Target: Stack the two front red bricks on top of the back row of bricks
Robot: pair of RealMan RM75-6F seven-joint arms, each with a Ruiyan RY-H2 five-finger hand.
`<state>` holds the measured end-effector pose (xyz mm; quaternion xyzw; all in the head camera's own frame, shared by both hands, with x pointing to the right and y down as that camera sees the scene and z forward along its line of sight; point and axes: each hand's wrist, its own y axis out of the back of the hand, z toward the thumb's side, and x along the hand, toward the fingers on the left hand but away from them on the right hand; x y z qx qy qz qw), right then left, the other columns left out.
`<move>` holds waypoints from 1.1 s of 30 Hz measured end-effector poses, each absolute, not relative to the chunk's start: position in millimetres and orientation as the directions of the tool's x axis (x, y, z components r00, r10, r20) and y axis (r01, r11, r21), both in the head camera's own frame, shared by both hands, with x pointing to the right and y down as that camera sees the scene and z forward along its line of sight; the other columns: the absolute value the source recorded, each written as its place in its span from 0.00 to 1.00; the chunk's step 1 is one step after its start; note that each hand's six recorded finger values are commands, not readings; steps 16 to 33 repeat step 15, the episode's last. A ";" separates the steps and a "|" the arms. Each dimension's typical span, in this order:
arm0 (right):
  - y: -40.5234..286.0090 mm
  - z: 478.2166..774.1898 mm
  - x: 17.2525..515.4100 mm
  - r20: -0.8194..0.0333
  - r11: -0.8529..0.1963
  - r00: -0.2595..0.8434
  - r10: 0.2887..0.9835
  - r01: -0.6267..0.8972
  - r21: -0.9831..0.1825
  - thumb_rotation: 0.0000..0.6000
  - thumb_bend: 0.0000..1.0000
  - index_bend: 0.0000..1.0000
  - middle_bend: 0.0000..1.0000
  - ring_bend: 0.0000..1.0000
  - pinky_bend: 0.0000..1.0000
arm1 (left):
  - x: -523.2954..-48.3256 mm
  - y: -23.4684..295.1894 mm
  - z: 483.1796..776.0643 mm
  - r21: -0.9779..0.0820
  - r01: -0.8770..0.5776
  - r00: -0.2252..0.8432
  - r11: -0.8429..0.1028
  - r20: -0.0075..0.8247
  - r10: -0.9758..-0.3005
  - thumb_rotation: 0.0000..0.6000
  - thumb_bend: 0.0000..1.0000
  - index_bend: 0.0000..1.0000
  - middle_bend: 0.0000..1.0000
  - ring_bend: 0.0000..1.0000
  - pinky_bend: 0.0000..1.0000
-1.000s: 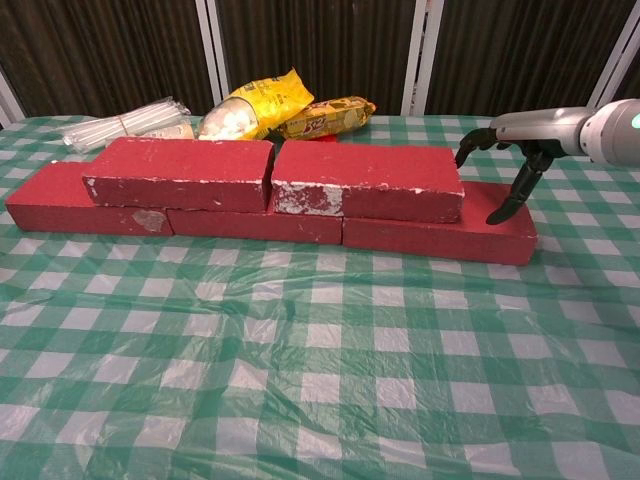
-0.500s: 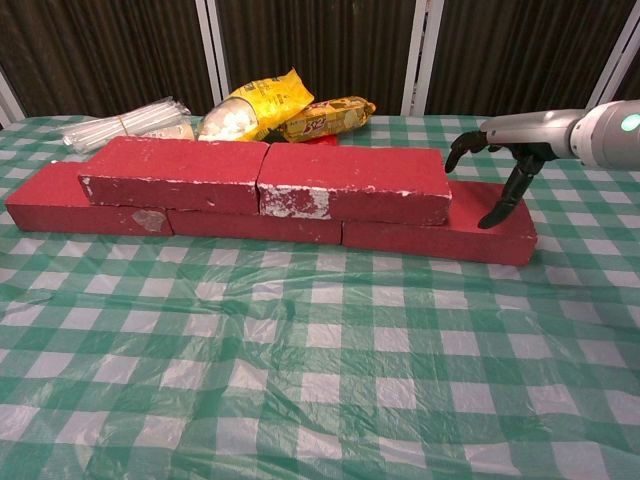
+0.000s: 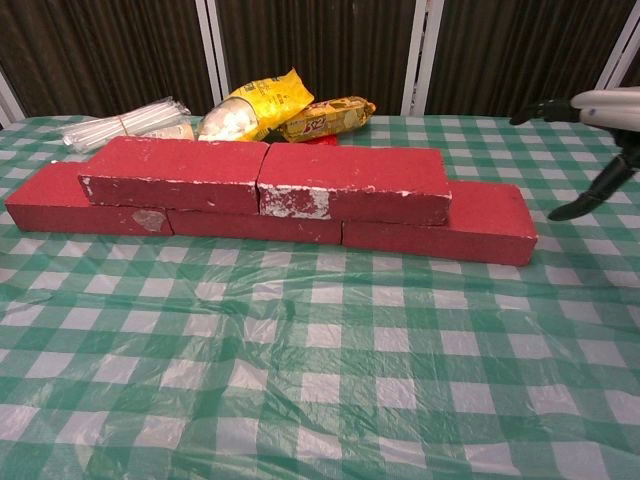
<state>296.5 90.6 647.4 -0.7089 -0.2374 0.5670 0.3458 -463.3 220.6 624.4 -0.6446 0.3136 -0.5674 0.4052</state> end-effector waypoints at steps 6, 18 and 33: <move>162.1 606.6 352.7 -0.487 -0.481 0.200 0.850 -0.080 -0.873 0.91 0.20 0.00 0.00 0.00 0.00 | -458.6 227.7 619.8 -0.882 0.089 0.151 -0.463 0.472 -0.869 1.00 0.39 0.00 0.00 0.00 0.00; 242.8 575.7 407.4 -0.428 -0.418 0.156 0.890 -0.094 -0.904 0.92 0.20 0.00 0.00 0.00 0.00 | -453.0 234.8 615.6 -0.872 0.130 0.103 -0.472 0.485 -0.868 1.00 0.39 0.00 0.00 0.00 0.00; 242.8 575.7 407.4 -0.428 -0.418 0.156 0.890 -0.094 -0.904 0.92 0.20 0.00 0.00 0.00 0.00 | -453.0 234.8 615.6 -0.872 0.130 0.103 -0.472 0.485 -0.868 1.00 0.39 0.00 0.00 0.00 0.00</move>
